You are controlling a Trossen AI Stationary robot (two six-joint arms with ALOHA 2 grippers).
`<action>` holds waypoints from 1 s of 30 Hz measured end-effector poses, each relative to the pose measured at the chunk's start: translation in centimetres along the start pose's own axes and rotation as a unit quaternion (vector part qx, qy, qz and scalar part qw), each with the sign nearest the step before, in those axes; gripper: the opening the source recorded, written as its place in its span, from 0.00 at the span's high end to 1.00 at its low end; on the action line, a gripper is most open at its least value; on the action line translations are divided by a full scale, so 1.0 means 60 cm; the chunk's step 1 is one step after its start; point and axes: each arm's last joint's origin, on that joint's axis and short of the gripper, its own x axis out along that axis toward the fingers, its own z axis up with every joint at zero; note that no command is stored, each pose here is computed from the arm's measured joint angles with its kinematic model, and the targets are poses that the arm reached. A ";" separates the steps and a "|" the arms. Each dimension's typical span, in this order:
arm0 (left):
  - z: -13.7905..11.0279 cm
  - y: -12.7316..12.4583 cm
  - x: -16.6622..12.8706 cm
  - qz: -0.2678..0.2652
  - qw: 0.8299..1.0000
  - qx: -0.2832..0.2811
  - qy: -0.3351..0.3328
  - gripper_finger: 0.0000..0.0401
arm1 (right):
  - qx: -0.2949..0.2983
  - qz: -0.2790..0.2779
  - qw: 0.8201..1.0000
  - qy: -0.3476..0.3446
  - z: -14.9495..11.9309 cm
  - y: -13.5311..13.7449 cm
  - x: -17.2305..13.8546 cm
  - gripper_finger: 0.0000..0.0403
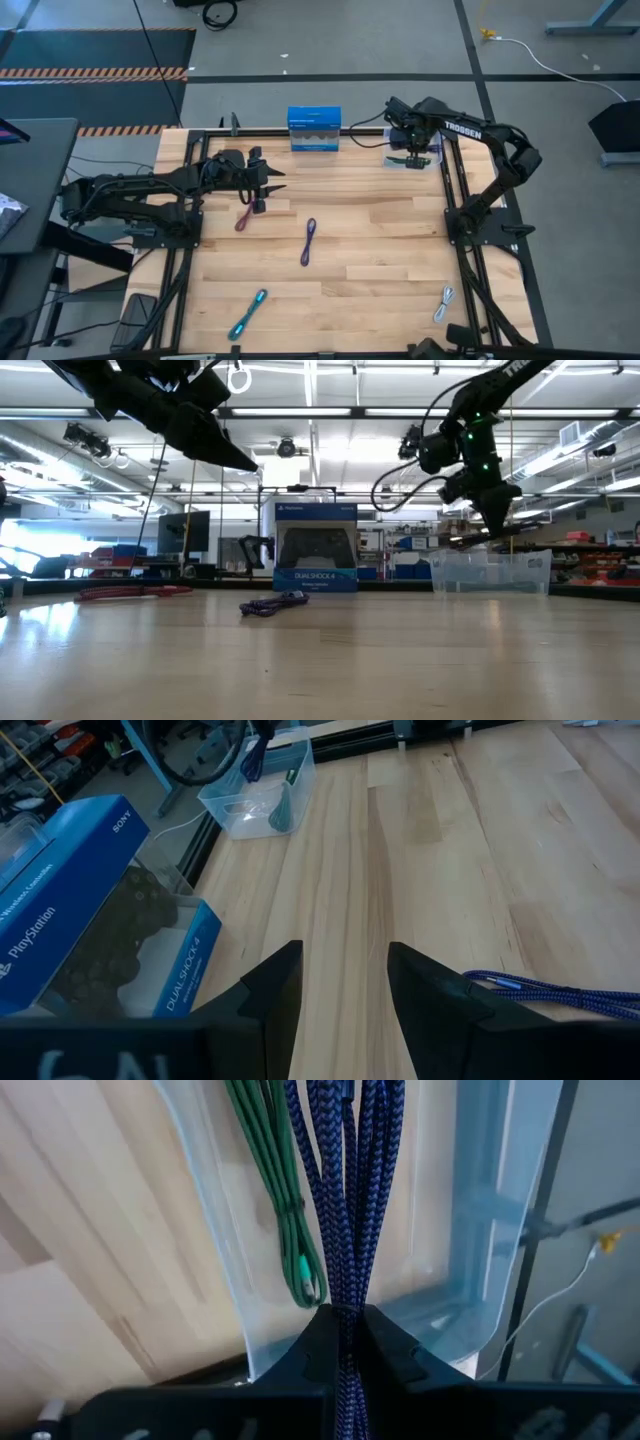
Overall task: Pick and place USB-C Cables
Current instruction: Put the bottom blue charger cable into the bin
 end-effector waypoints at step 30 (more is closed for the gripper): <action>0.000 0.000 0.000 0.000 1.000 -0.001 -0.001 0.61 | -0.011 0.012 0.998 -0.065 -0.001 -0.001 0.077 0.76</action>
